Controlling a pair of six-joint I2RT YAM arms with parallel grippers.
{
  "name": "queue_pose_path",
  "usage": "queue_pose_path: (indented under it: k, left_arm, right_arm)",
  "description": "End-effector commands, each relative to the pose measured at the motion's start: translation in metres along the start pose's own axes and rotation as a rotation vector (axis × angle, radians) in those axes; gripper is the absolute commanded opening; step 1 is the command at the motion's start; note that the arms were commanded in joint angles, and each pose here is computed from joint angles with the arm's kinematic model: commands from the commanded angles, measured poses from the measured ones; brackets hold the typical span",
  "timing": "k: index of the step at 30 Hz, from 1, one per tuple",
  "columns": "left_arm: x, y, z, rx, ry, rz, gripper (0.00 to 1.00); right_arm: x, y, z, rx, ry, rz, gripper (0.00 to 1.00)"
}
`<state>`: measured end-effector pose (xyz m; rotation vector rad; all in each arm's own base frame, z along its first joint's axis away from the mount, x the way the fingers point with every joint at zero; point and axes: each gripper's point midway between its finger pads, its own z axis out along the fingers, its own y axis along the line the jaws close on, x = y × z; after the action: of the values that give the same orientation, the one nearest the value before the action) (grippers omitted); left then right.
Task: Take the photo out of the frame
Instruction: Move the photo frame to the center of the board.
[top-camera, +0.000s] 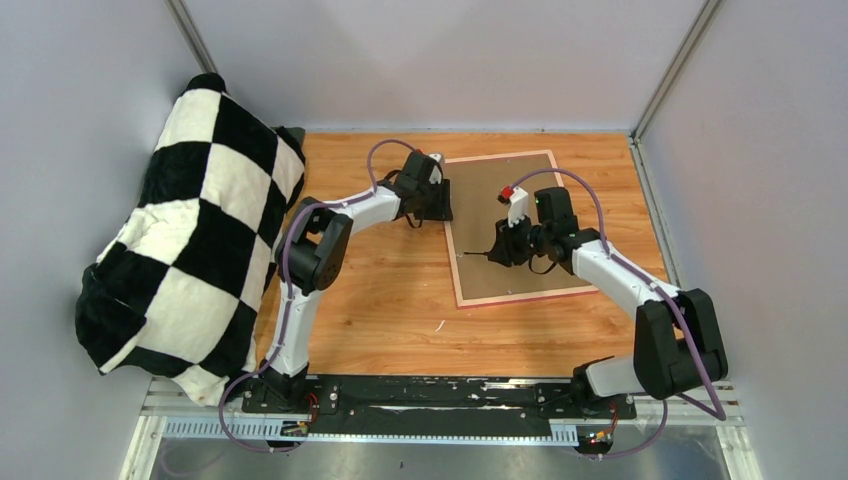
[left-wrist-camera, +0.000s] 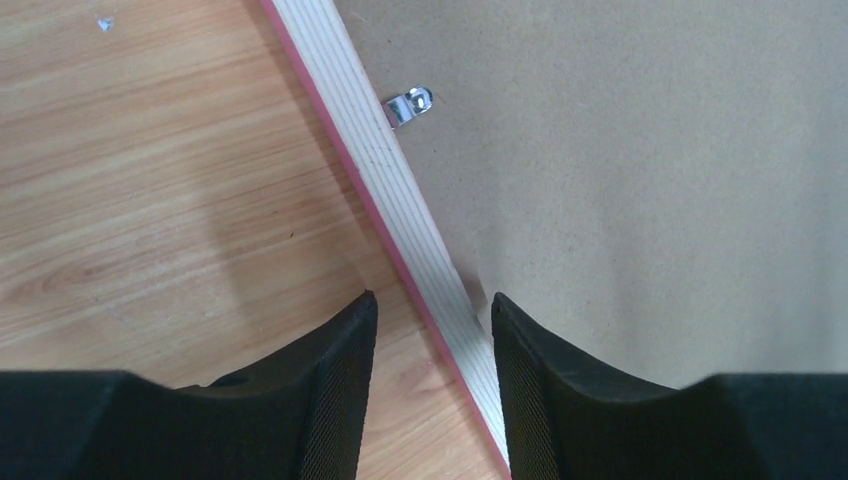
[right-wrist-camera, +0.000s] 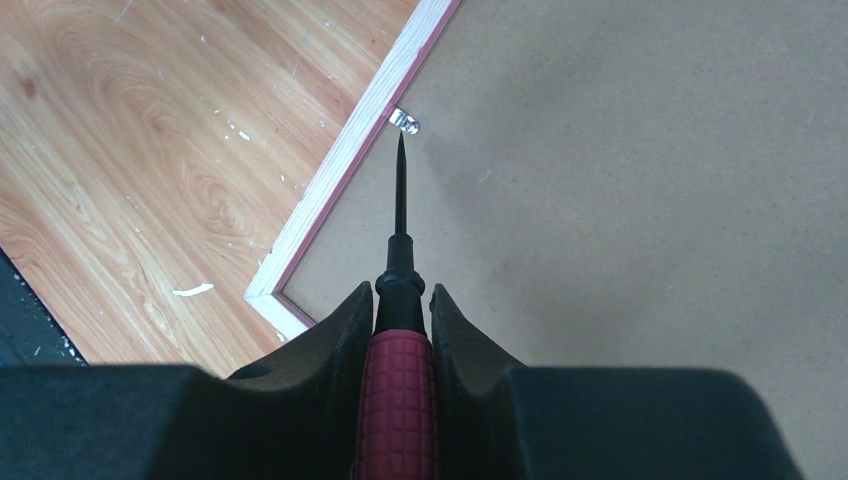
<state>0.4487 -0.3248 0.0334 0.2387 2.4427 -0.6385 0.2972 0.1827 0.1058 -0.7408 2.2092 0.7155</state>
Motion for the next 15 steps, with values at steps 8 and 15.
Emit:
queue_pose_path:
  k: [8, 15]
  left_arm:
    - [0.045, 0.029, 0.007, -0.081, 0.108, -0.120, 0.36]
    - [0.044, 0.058, -0.020, -0.091, 0.039, -0.238, 0.23]
  right_arm:
    - [-0.005, -0.001, -0.003, 0.029, -0.003, -0.039, 0.00]
    - [-0.011, 0.001, -0.007, 0.029, -0.022, -0.055, 0.00]
